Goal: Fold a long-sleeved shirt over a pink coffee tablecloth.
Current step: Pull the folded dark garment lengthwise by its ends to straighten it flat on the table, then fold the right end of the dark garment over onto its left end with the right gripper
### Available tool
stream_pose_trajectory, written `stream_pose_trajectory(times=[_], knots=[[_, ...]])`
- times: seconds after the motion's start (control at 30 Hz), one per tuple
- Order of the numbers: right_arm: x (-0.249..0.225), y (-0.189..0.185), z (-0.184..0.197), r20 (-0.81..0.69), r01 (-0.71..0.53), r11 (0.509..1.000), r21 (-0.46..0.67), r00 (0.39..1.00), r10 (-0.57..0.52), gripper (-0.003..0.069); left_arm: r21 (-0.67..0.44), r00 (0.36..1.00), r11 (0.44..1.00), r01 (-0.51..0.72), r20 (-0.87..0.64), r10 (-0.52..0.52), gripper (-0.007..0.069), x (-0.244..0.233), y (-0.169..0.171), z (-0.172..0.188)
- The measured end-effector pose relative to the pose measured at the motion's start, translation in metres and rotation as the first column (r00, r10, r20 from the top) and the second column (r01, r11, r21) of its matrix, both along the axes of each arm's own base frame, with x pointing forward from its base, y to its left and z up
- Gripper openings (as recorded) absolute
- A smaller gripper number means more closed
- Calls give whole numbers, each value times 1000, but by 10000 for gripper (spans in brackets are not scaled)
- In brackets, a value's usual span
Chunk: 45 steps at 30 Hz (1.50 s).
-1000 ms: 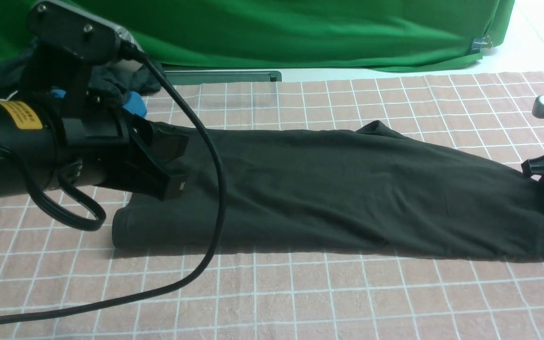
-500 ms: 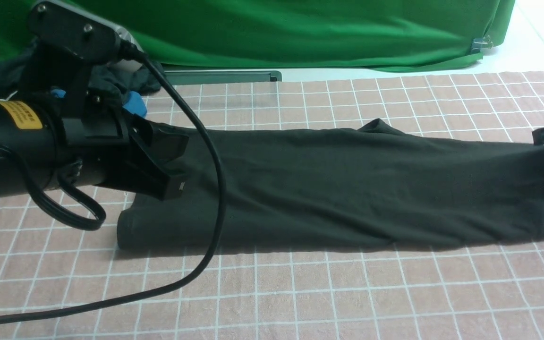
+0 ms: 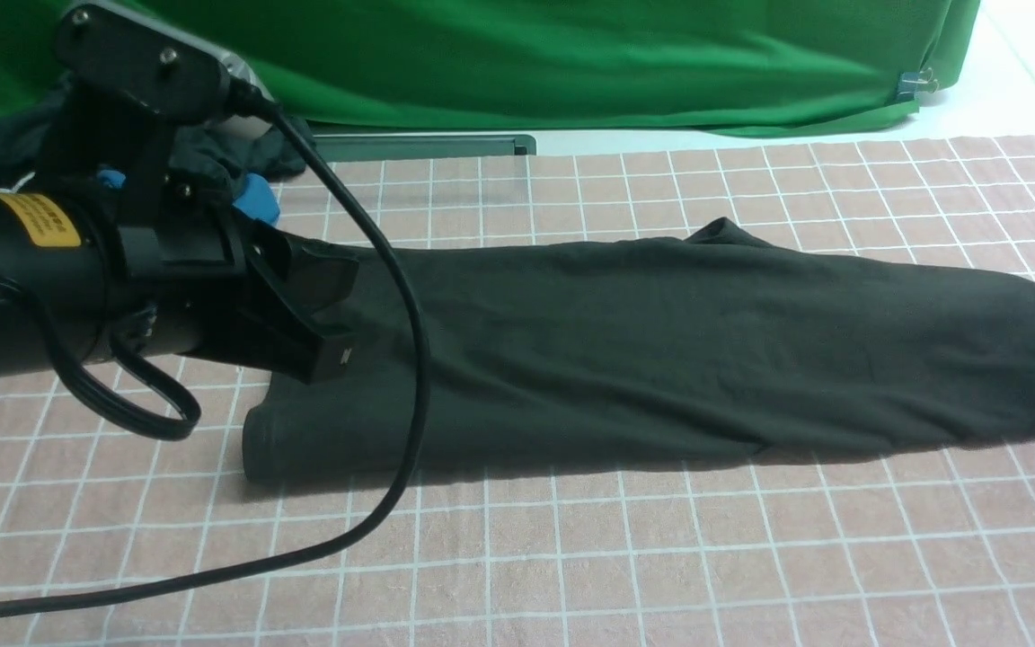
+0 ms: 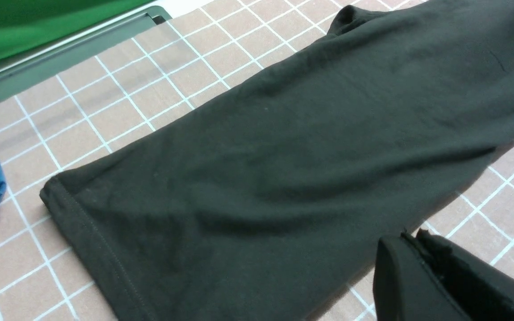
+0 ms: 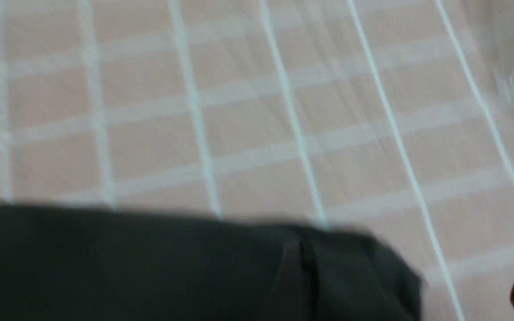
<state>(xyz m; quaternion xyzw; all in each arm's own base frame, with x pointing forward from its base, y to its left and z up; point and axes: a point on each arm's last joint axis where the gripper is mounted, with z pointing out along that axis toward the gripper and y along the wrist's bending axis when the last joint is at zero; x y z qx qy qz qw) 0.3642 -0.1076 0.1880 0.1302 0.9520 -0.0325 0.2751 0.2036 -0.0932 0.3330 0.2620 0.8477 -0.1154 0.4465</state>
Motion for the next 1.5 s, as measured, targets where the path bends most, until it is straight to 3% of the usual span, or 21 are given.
stream_pose_trajectory(times=[0.2, 0.43, 0.5, 0.6, 0.67, 0.7, 0.73, 0.8, 0.97, 1.27, 1.5], knots=[[-4, -8, -36, -162, 51, 996, 74, 986, -39, 566, -20, 1000, 1000, -2, -8, 2, 16, 0, -1, 0], [3, -6, -47, -159, 23, 993, 115, 987, -4, 552, -19, 1000, 1000, -1, -7, 1, 16, 0, -1, 0], [4, -5, -46, -155, 3, 994, 111, 988, 14, 502, -17, 1000, 1000, 0, -6, 0, 16, 0, -1, 0], [6, 1, -46, -152, -23, 993, 114, 988, 41, 344, -16, 1000, 1000, 2, -5, -2, 16, 0, -1, 0], [7, 3, -46, -151, -36, 993, 112, 987, 53, 300, -14, 1000, 1000, 3, -4, -3, 16, 0, -1, 0], [8, 6, -46, -150, -52, 992, 112, 986, 69, 206, -13, 1000, 1000, 3, -4, -3, 16, 0, -1, 0], [8, 7, -46, -150, -58, 992, 111, 986, 74, 164, -13, 1000, 1000, 3, -4, -3, 16, 0, -1, 0], [8, 9, -46, -149, -65, 992, 111, 985, 82, 107, -13, 1000, 1000, 3, -4, -3, 16, 0, -1, 0], [7, 10, -40, -154, -107, 991, 75, 981, 118, 83, -12, 1000, 1000, 5, -5, -5, 16, 0, -1, 0], [-19, 4, 40, -62, -116, 991, -67, 992, 112, 77, -12, 1000, 1000, 11, -2, -11, 16, -5, 0, 3], [-48, 9, 101, 73, -57, 996, -74, 995, 62, 71, -62, 992, 998, 19, 128, -11, 16, -39, 13, 33]])
